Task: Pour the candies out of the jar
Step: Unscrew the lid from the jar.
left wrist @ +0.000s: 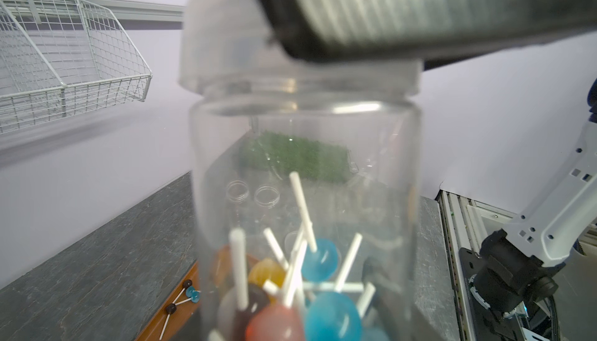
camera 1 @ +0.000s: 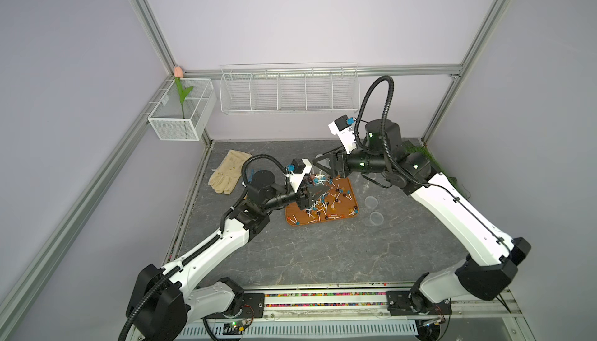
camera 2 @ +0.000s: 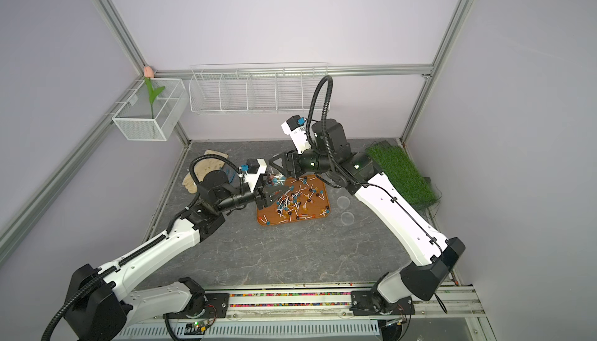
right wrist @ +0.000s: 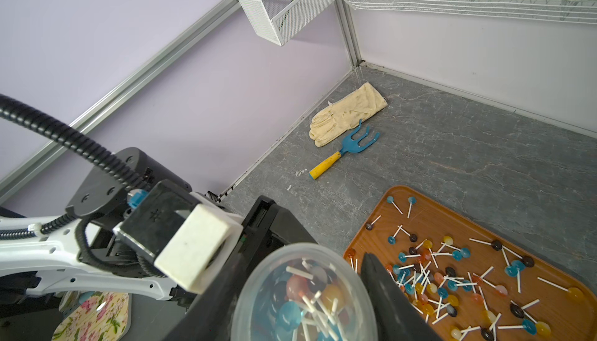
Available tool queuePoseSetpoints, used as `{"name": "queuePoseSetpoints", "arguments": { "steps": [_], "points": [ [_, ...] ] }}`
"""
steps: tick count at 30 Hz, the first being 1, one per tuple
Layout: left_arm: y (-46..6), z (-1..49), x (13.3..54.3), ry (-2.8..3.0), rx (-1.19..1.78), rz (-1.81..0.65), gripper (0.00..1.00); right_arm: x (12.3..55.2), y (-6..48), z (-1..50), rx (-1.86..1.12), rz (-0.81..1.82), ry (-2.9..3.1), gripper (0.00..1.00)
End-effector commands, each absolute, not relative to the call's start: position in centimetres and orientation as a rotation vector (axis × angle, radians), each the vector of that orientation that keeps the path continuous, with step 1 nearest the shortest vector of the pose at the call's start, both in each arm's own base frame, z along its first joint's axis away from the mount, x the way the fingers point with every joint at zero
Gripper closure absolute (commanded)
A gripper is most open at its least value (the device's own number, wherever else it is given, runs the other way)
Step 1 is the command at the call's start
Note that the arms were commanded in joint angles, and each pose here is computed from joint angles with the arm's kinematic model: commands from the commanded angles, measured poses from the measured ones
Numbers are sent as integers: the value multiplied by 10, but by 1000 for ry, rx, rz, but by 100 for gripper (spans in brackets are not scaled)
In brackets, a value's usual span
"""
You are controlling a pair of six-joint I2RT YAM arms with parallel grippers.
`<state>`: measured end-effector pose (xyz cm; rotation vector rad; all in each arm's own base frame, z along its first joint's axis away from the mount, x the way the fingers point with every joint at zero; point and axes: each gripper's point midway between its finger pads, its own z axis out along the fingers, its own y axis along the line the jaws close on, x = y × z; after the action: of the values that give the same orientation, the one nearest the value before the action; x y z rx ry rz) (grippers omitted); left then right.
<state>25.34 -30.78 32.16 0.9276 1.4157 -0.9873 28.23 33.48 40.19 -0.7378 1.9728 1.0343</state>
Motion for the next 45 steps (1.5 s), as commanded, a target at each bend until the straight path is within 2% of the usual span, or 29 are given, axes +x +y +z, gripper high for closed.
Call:
{"name": "queuePoseSetpoints", "arguments": {
  "steps": [1, 4, 10, 24, 26, 27, 28, 29, 31, 40, 45],
  "points": [
    [-310, 341, 246, 1328, 940, -1017, 49, 271, 342, 420, -863, 1058, 1876, 51],
    [-313, 348, 235, 1303, 978, -1081, 49, 254, 344, 435, -1036, 1099, 1760, 50],
    [-317, 359, 213, 1279, 1066, -1196, 50, 185, 337, 463, -1481, 1247, 1387, 45],
    [-317, 363, 207, 1242, 1073, -1232, 50, 192, 341, 447, -1509, 1242, 1461, 46],
    [-316, 363, 209, 1246, 1059, -1220, 50, 194, 340, 448, -1495, 1228, 1474, 40],
    [-316, 362, 210, 1251, 1053, -1213, 50, 194, 339, 448, -1490, 1220, 1480, 33],
    [-315, 362, 211, 1249, 1049, -1204, 49, 194, 338, 447, -1482, 1209, 1494, 20],
    [-315, 362, 211, 1249, 1046, -1201, 49, 198, 339, 450, -1467, 1186, 1474, 12],
    [-314, 362, 212, 1247, 1042, -1192, 49, 200, 336, 453, -1437, 1148, 1469, 0],
    [-308, 363, 222, 1241, 977, -1112, 49, 228, 325, 474, -1157, 1049, 1544, 11],
    [-309, 360, 225, 1248, 972, -1103, 48, 237, 322, 468, -1070, 1041, 1610, 11]
  ]
}}
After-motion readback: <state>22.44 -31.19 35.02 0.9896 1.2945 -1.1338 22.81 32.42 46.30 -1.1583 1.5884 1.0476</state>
